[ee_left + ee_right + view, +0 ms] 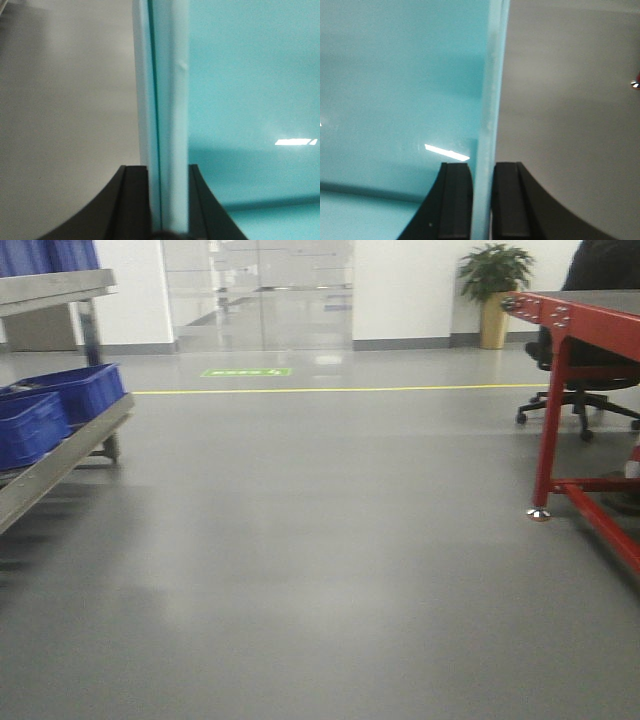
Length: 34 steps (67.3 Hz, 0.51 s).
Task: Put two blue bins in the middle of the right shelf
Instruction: 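Drive the base away from the shelf carrying the teal bin, then drive the base across the floor to another blue-bin shelf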
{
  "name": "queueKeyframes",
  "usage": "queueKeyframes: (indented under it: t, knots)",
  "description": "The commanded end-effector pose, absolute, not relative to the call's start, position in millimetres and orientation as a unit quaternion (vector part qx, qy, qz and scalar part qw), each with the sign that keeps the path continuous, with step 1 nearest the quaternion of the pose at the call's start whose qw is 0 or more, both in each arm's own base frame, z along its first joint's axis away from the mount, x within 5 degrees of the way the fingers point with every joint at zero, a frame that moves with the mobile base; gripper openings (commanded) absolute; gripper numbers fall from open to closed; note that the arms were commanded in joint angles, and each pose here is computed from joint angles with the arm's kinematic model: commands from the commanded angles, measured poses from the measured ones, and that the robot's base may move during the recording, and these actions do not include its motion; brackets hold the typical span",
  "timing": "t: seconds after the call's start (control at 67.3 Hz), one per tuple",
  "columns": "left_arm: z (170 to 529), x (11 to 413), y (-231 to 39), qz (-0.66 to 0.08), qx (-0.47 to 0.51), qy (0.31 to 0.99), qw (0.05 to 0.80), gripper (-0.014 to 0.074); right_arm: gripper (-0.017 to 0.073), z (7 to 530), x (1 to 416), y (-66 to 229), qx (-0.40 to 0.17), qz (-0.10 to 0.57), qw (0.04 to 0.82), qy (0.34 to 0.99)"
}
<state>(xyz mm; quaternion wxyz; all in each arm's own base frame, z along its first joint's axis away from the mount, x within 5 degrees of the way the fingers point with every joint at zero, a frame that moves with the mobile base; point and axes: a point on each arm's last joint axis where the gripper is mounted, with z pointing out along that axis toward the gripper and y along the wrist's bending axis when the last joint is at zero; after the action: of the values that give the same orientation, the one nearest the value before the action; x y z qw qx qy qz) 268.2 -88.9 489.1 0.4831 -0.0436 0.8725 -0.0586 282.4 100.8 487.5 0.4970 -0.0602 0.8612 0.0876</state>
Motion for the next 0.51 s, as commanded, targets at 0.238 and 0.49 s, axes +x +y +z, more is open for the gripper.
queueKeyframes:
  t: [0.238,0.49]
  knots:
    - [506.4,265.9,-90.6,-0.083,-0.034,0.838,0.538,-0.0111,-0.0163,504.5,277.0,102.2,-0.065,0.112,0.542,0.830]
    - [506.4,265.9,-90.6,-0.083,-0.034,0.838,0.538,-0.0111,-0.0163,504.5,277.0,102.3,-0.065,0.113,0.542,0.830]
